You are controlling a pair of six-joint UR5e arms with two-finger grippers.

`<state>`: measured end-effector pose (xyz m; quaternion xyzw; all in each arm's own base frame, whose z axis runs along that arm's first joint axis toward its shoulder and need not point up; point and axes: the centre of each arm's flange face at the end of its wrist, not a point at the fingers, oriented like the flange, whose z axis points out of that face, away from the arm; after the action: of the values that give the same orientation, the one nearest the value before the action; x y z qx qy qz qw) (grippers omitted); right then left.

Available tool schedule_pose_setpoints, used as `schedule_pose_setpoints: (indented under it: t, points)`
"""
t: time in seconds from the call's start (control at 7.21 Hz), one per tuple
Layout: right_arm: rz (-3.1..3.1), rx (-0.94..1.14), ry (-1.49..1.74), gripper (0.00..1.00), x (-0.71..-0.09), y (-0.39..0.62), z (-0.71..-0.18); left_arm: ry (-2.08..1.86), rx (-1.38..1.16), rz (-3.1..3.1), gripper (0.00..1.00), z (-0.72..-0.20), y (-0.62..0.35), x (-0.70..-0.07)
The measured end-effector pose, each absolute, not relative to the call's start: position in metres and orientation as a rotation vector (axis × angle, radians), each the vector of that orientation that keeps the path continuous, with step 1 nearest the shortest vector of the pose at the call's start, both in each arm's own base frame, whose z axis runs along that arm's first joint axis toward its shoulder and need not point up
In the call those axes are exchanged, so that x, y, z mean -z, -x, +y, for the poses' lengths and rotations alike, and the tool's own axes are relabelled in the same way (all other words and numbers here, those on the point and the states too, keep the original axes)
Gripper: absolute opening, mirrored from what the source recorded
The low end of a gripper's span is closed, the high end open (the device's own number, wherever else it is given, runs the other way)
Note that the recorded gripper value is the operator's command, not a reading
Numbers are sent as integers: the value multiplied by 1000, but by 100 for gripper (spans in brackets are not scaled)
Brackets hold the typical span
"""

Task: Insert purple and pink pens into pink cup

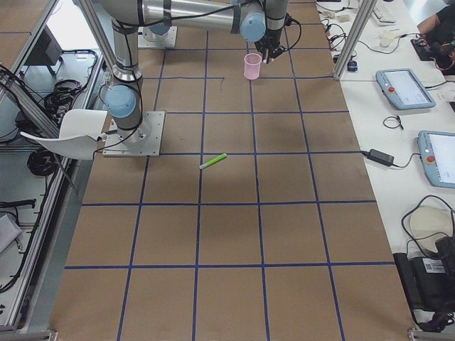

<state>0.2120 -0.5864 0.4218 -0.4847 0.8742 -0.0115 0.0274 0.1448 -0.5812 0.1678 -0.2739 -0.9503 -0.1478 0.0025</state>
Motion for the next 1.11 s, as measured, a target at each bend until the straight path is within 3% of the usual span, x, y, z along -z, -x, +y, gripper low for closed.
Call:
schedule_pose_setpoints:
  t: [0.42,0.83,1.11]
  points:
    - [2720,-82,1651,10,-406,-311,-551,876,416,-3006,0,-587,-143,-178]
    - [2764,-174,1741,11,-364,-357,-538,915,225,-3016,0,-593,-114,-233]
    - [2797,-231,1751,20,-348,-359,-540,944,59,-2999,0,-592,-85,-278]
